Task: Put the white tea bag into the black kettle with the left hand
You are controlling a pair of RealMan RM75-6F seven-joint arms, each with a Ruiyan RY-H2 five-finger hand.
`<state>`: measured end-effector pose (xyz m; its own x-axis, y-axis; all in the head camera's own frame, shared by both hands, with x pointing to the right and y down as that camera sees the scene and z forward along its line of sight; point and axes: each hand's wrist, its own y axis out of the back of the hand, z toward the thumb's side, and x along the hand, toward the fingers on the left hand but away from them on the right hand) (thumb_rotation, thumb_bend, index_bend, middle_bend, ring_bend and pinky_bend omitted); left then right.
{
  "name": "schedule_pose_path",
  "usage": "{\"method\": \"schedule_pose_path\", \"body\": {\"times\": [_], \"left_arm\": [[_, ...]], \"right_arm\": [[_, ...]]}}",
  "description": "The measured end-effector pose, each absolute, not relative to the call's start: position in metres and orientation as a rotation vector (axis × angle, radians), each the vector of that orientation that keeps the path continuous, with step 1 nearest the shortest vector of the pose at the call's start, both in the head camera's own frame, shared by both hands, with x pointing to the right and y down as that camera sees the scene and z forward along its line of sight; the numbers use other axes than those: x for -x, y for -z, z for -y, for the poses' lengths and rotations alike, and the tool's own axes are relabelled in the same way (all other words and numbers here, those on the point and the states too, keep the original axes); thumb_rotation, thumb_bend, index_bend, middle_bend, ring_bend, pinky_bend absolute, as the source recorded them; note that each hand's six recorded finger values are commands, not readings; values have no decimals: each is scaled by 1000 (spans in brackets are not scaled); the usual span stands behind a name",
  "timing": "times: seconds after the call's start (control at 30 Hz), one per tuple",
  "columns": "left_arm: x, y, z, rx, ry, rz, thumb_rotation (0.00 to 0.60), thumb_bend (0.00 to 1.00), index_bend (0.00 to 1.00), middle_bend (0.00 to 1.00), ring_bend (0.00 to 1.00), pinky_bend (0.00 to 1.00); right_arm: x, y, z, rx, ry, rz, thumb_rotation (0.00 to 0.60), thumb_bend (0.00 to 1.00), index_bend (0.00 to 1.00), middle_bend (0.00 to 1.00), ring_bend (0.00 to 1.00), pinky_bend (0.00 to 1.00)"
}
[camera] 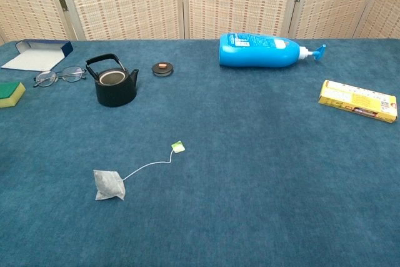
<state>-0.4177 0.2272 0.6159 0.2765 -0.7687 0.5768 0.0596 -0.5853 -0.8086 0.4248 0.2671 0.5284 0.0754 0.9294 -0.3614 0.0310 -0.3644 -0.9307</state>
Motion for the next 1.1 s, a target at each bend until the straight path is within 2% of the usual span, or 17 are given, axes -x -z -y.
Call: {"method": "schedule_pose_path", "body": {"times": [0.23,0.43,0.5,0.6,0.67,0.73,0.8,0.87,0.97,1.1], "left_arm": [[417,-616,-227,1809,1387,-651,600,274,0,151,176,218],[410,-614,-227,1842,1335,-658,600,274,0,217,244,276],[405,-613,-227,1867,1300,-655,600,274,0,279,305,324],[395,-611,-226,1918,1224,-649,600,274,3,441,470,538],[389,-611,-221,1957,1179,-658,600,274,55,666,684,801],[382,-612,-214,2009,1133,-671,600,274,143,832,824,935],[373,-613,-208,2060,1084,-677,600,274,225,935,910,988],[357,-615,-200,2121,1014,-670,600,275,295,997,986,1000],[336,-622,-192,2180,964,-631,600,293,346,1000,1000,1000],[316,-641,-189,2282,992,-562,600,378,401,1000,1000,1000]], "right_arm": [[-424,-530,-266,1546,-1404,985,600,397,0,0,0,0],[-424,-528,-266,1542,-1400,991,600,397,0,0,0,0],[-425,-526,-267,1538,-1394,1000,600,397,0,0,0,0],[-424,-527,-267,1540,-1393,996,600,397,0,0,0,0],[-422,-529,-266,1542,-1392,986,600,397,0,0,0,0],[-421,-530,-266,1542,-1392,979,600,397,0,0,0,0],[-420,-530,-266,1543,-1390,979,600,397,0,0,0,0],[-420,-528,-266,1540,-1385,988,600,397,0,0,0,0],[-422,-523,-267,1526,-1377,1006,600,397,0,0,0,0],[-422,-516,-270,1525,-1347,1030,600,397,0,0,0,0]]}}
